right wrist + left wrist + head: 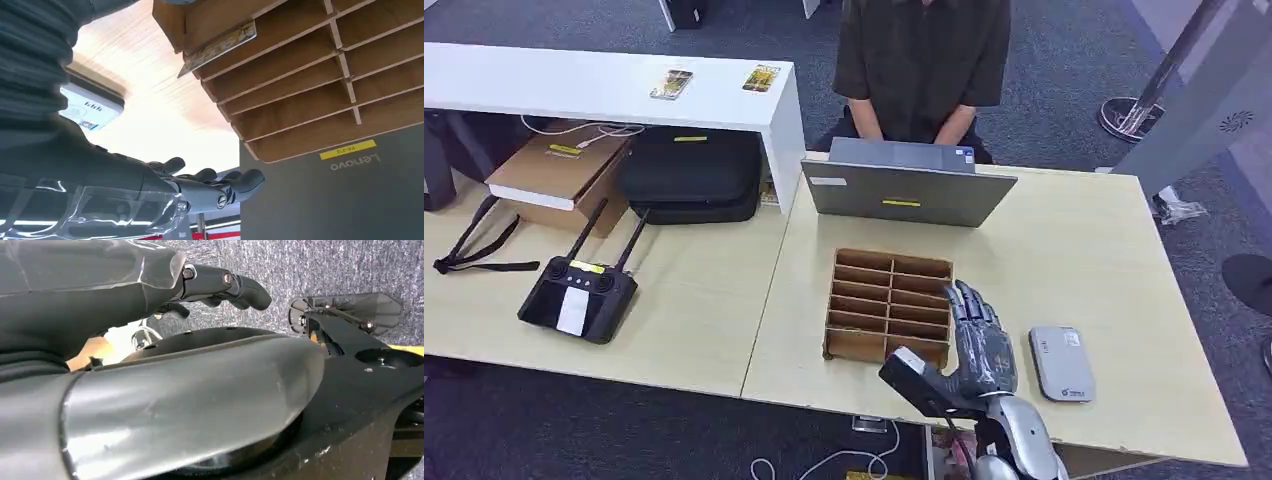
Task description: Pass the card to the sensor for recognition and then transmit it.
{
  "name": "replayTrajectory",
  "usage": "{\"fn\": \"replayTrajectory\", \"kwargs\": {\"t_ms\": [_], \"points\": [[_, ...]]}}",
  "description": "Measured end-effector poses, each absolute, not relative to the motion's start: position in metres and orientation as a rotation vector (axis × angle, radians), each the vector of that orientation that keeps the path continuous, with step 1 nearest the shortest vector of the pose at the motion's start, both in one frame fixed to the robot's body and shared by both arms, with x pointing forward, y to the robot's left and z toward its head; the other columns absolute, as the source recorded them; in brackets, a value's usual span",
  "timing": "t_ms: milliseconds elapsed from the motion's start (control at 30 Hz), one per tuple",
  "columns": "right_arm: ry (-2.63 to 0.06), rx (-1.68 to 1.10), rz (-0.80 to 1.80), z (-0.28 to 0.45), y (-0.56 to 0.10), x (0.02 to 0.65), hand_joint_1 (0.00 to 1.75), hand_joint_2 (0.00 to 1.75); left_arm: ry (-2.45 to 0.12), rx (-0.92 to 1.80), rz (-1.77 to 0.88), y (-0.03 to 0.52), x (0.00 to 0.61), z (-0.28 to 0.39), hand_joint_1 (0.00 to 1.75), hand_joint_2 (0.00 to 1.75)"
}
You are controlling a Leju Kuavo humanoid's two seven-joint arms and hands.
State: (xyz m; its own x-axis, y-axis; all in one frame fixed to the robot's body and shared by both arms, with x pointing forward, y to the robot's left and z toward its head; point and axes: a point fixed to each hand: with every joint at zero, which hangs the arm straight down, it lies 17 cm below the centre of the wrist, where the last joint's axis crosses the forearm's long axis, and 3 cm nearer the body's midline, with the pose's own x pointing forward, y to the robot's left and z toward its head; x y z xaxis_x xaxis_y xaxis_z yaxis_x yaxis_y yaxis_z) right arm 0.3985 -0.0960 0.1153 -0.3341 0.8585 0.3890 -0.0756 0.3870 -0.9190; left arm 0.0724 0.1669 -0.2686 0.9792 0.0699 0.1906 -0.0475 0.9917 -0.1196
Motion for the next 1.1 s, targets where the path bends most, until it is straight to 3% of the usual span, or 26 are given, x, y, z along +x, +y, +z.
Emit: {"fn": "replayTrajectory", "kwargs": {"t_ms": [400,1100], "points": [[-1.394,-0.777,1.442,0.067,-0.132,0.411,0.00,1.75,-0.197,-0.125,0.068,0.169,0.074,-0.269,0.00,0.00],[-1.460,-0.837,1.323,0.086,-0.150,0.423,0.00,1.75,-0.195,-0.121,0.078,0.171,0.073,-0.269,0.00,0.00]]}}
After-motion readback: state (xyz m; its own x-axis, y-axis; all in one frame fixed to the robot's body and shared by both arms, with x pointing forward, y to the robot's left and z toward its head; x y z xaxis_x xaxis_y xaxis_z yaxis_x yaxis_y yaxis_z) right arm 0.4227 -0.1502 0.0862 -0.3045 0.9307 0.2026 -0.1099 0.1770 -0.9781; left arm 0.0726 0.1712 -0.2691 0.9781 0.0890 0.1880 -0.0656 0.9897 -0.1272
